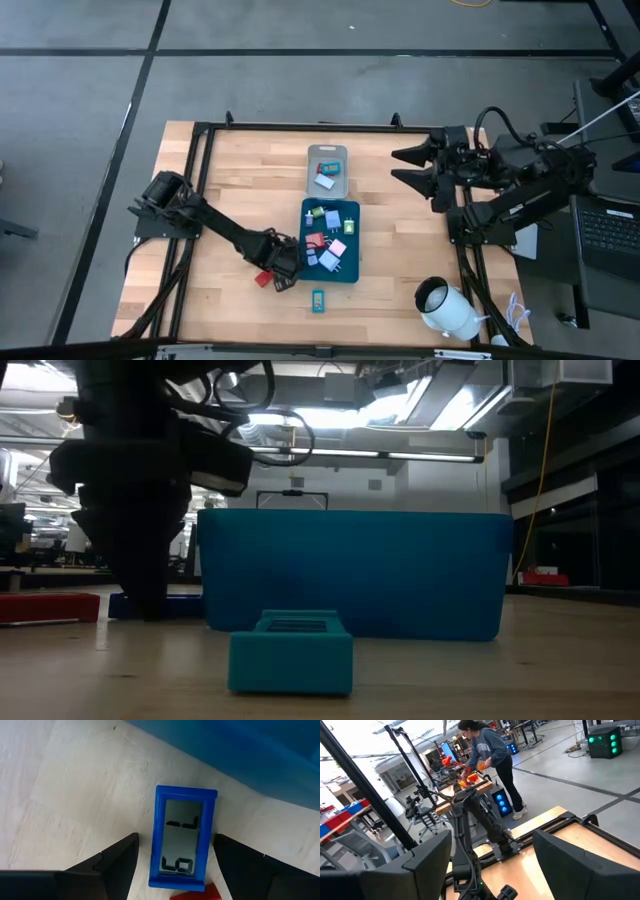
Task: Pick & Place Office items
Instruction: Put the blue digital clock into the gray bin
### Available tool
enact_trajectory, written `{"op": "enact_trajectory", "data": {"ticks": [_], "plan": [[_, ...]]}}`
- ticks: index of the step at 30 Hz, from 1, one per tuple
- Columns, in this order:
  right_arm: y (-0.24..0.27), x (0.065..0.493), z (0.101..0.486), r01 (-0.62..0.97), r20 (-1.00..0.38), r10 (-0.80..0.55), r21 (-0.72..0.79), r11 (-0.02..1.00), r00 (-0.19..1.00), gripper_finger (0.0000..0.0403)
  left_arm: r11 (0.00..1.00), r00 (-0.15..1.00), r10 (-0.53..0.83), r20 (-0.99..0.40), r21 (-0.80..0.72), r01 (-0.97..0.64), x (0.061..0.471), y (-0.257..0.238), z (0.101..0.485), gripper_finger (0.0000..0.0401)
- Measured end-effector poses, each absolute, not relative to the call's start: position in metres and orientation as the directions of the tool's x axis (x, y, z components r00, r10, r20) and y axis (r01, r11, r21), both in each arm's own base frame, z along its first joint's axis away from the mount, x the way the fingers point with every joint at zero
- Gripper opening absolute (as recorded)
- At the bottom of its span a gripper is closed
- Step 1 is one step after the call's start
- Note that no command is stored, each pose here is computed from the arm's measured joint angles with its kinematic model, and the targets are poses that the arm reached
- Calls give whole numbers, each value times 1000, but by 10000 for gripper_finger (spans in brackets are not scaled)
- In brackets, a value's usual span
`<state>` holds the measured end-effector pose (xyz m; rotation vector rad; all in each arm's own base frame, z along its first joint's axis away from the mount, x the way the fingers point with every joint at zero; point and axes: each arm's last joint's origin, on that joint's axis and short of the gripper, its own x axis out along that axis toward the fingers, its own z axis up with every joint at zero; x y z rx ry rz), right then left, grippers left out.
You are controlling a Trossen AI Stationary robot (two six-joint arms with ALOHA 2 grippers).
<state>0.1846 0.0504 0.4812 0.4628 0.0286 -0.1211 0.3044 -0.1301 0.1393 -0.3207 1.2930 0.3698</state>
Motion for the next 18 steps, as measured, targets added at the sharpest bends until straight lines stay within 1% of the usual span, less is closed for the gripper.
{"op": "enact_trajectory", "data": {"ticks": [3,6,9,14,18], "plan": [[54,183,481,127,-53,-115,442,888,992,284,912,221,63,-973,-33,-408,306,-127,139,251],[56,182,481,130,-52,-119,440,889,992,284,918,224,52,-973,-42,-394,307,-121,136,235],[58,181,481,136,-51,-126,438,889,991,284,923,204,7,-979,-72,-378,305,-113,130,208],[61,180,482,135,-47,-127,442,887,991,284,917,205,2,-979,-81,-392,300,-104,127,151],[63,179,482,131,-42,-126,444,886,991,284,904,235,-9,-972,-108,-413,295,-93,138,146]]}}
